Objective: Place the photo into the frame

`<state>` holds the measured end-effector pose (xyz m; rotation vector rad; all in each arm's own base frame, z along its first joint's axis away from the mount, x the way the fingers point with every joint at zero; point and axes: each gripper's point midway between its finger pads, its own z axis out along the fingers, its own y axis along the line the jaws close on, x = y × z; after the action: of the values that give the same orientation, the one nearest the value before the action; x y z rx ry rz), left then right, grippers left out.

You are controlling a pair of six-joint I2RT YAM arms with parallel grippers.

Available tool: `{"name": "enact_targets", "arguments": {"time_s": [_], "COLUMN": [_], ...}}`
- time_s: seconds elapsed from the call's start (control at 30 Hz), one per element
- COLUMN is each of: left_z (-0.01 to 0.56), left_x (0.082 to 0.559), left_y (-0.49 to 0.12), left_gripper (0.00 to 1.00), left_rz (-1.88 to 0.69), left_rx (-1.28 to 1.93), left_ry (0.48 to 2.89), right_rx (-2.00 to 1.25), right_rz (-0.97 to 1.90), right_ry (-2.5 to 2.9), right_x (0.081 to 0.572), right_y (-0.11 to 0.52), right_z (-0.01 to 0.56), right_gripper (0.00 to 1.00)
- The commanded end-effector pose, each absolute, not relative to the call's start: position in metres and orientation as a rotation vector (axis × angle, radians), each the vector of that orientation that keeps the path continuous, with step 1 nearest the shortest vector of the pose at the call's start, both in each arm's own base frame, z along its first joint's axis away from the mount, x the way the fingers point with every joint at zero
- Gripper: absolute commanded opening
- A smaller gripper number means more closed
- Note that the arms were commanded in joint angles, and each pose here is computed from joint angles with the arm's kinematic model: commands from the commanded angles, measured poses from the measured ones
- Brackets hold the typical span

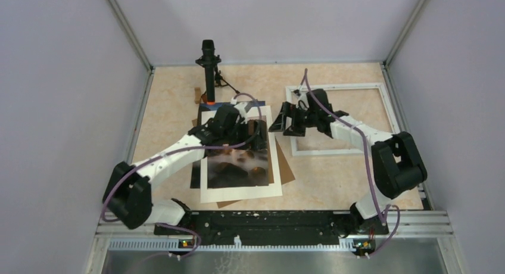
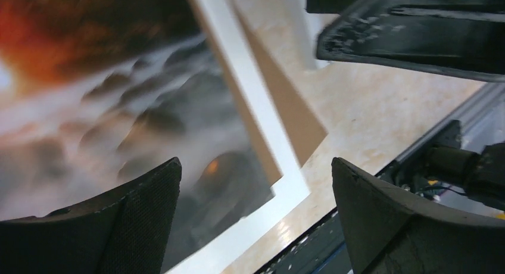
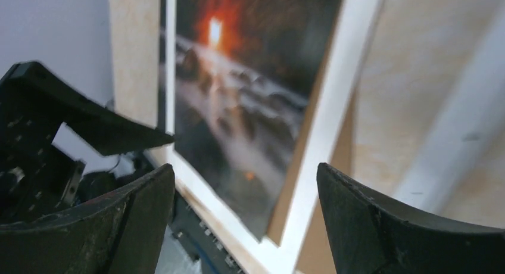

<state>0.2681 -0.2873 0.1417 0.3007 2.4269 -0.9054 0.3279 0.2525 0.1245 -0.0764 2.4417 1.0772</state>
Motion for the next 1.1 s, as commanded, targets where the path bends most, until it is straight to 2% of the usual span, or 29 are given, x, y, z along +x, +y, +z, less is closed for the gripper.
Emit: {"name": "enact_targets", "arguments": {"time_s": [0.0,0.1,0.17,0.57,0.7,0.87,0.97,1.07], "left_z": [0.108,0.092,0.086,0.052,0.049,0.090,0.100,0.091], "left_x": [0.251,0.241,0.235,0.213,0.207,0.196,0.170,0.136], "left_y": [-0.219,-0.199,-0.194,-0.197,-0.195,-0.220,-0.245,-0.260], "left_gripper": [0.98,0.98,0.98,0.98,0.97,0.98,0.98,0.98], "left_rz": [-0.637,-0.667,-0.718,-0.793,-0.795,-0.992,-1.119,-1.276], "left_rx": [0.036,-0.118,-0.177,-0.237,-0.239,-0.020,0.103,0.097], "left_ry": [2.484,2.517,2.530,2.629,2.639,2.551,2.602,2.663], "right_rx": [-0.100,-0.096,-0.086,-0.016,-0.016,-0.017,0.011,0.036], "right_rz": [1.412,1.468,1.479,1.392,1.269,1.256,1.283,1.329], "right_ry": [2.402,2.445,2.482,2.623,2.695,2.723,2.710,2.705], "right_x": [0.288,0.265,0.252,0.199,0.181,0.158,0.149,0.139], "right_y": [0.313,0.328,0.331,0.297,0.274,0.259,0.254,0.252], "right_z": [0.131,0.116,0.108,0.064,0.050,0.047,0.047,0.042], "right_gripper": [0.85,0.75,0.73,0.73,0.73,0.73,0.73,0.73]}}
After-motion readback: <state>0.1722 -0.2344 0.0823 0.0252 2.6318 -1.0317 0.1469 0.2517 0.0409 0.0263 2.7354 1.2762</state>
